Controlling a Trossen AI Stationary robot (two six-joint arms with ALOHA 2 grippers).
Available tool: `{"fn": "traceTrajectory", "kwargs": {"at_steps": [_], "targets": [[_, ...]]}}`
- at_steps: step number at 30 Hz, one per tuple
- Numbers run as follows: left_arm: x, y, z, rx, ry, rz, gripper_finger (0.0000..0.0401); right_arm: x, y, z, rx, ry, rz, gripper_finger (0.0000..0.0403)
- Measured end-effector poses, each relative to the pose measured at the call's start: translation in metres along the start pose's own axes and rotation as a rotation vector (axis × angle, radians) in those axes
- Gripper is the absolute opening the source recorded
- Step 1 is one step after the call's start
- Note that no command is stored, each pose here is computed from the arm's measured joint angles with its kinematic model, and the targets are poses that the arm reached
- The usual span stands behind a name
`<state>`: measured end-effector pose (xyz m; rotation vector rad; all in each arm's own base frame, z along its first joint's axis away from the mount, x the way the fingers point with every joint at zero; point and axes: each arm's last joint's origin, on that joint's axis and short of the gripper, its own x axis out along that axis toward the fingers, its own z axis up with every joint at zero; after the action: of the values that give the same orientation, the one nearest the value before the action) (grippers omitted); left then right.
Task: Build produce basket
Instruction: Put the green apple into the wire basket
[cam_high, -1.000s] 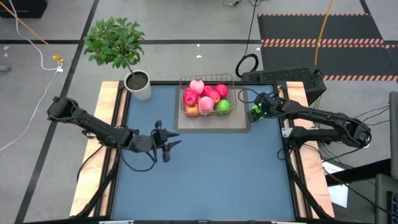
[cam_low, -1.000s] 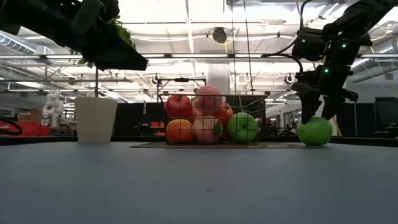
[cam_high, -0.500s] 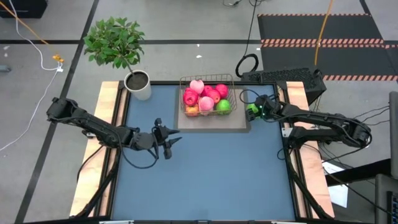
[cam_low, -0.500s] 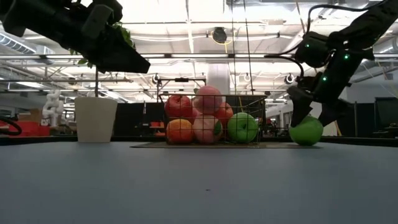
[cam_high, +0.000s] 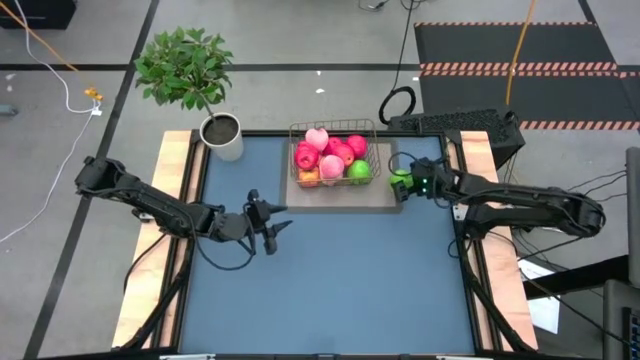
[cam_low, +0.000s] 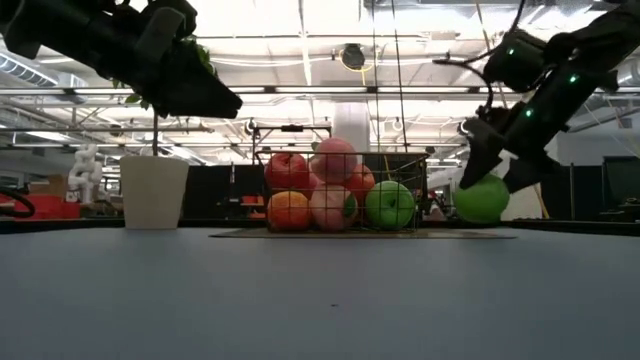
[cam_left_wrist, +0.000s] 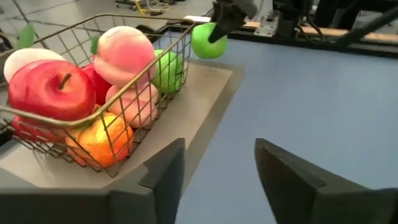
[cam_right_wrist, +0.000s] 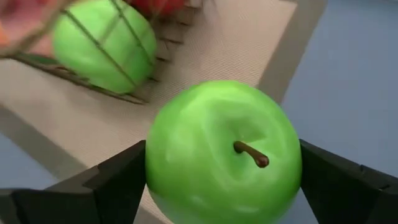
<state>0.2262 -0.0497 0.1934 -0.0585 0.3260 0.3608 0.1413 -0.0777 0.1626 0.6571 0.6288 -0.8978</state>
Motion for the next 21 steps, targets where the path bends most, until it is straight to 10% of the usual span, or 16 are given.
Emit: {"fn": "traceTrajectory", "kwargs": {"at_steps": [9, 21], "targets": [[-0.001, -0.001, -0.002, -0.019, 0.015, -0.012, 0.0310, -0.026, 0.018, 0.002, -0.111, -0.177, 0.135, 0.0352], [0.003, -0.022, 0.006, 0.141, -0.141, -0.173, 0.0351, -0.043, 0.085, -0.012, -0.172, -0.195, 0.740, 0.0352]]}}
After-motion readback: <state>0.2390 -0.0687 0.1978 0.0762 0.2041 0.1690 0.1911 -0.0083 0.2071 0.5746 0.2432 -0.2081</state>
